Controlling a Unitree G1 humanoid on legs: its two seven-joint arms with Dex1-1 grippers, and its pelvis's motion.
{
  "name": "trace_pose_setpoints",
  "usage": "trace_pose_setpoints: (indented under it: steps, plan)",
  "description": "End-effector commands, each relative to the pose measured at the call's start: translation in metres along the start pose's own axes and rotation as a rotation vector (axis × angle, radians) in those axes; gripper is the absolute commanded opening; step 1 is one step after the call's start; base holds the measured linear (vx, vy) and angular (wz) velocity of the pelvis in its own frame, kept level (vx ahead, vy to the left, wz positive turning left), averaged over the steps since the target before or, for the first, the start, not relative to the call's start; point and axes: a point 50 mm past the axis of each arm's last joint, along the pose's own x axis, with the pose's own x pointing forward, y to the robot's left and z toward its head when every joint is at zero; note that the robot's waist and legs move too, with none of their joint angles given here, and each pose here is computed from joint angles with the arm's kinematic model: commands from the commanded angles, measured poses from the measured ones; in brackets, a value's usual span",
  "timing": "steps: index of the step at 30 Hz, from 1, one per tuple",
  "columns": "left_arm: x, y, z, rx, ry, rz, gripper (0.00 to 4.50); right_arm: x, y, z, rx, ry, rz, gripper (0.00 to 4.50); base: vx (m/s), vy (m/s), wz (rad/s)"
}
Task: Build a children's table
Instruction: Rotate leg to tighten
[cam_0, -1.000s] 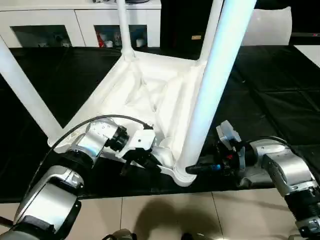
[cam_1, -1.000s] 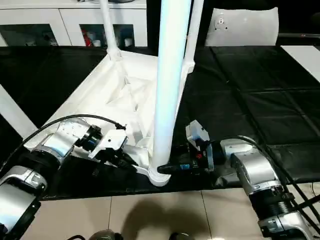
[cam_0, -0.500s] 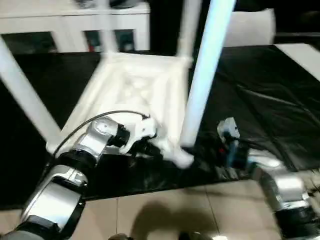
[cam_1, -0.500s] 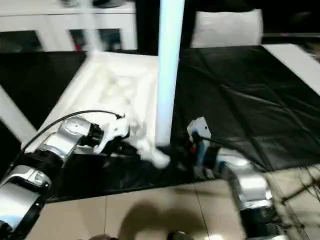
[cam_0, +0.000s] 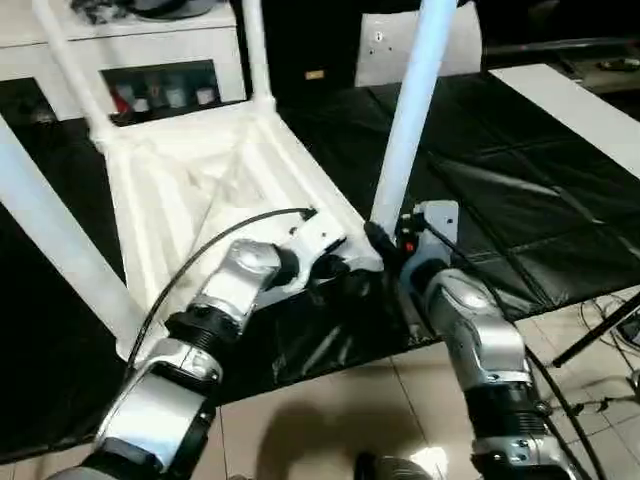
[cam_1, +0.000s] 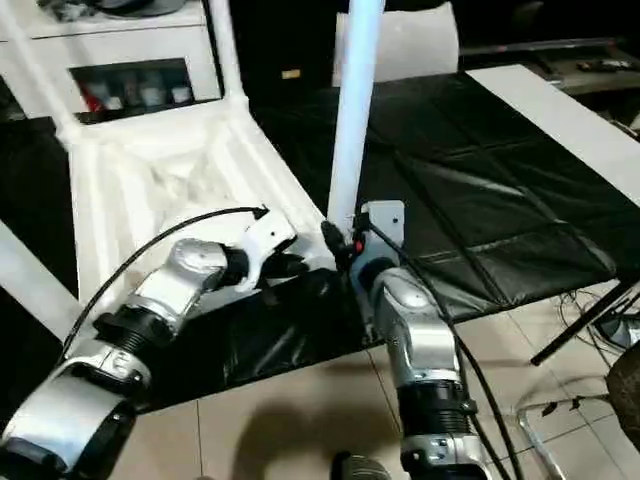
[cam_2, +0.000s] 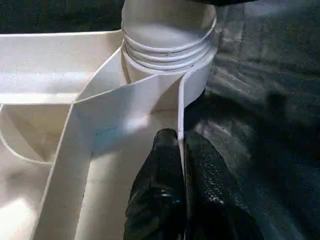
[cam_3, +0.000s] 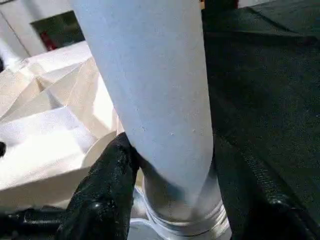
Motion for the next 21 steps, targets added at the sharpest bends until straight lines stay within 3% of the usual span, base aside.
trace_pose_setpoints:
  steps: [1, 3, 6, 10, 13, 14, 17, 21]
  plan:
    - [0.007, -0.011, 0.023, 0.08, -0.117, -0.027, 0.0, 0.004, 0.045, -0.019, 0.051, 0.066, 0.239, 2.7, 0.0, 0.0, 0.0]
    - [0.006, -0.011, 0.022, 0.084, -0.116, -0.029, 0.0, 0.003, 0.044, -0.019, 0.047, 0.065, 0.237, 2.72, 0.0, 0.0, 0.0]
    - [-0.005, -0.005, 0.011, 0.101, -0.106, -0.058, 0.0, -0.013, 0.018, -0.013, 0.019, 0.015, 0.249, 3.1, 0.0, 0.0, 0.0]
    - [-0.011, -0.004, 0.007, 0.118, -0.105, -0.086, 0.0, -0.022, 0.008, -0.008, -0.006, -0.01, 0.285, 3.4, 0.017, -0.027, 0.0]
    - [-0.02, -0.004, 0.002, 0.164, -0.122, -0.176, 0.0, -0.039, -0.009, 0.001, -0.071, -0.034, 0.371, 3.61, 0.014, -0.057, -0.03]
    - [-0.026, -0.005, -0.003, 0.207, -0.117, -0.243, 0.0, -0.049, -0.019, 0.007, -0.109, -0.027, 0.438, 3.73, 0.0, 0.0, 0.0]
    - [-0.032, -0.006, -0.005, 0.223, -0.122, -0.322, 0.0, -0.058, -0.029, 0.012, -0.16, 0.004, 0.523, 4.01, 0.0, 0.0, 0.0]
    - [-0.039, -0.006, -0.009, 0.255, -0.103, -0.419, 0.0, -0.065, -0.036, 0.017, -0.222, 0.059, 0.63, 4.07, 0.0, 0.0, 0.0]
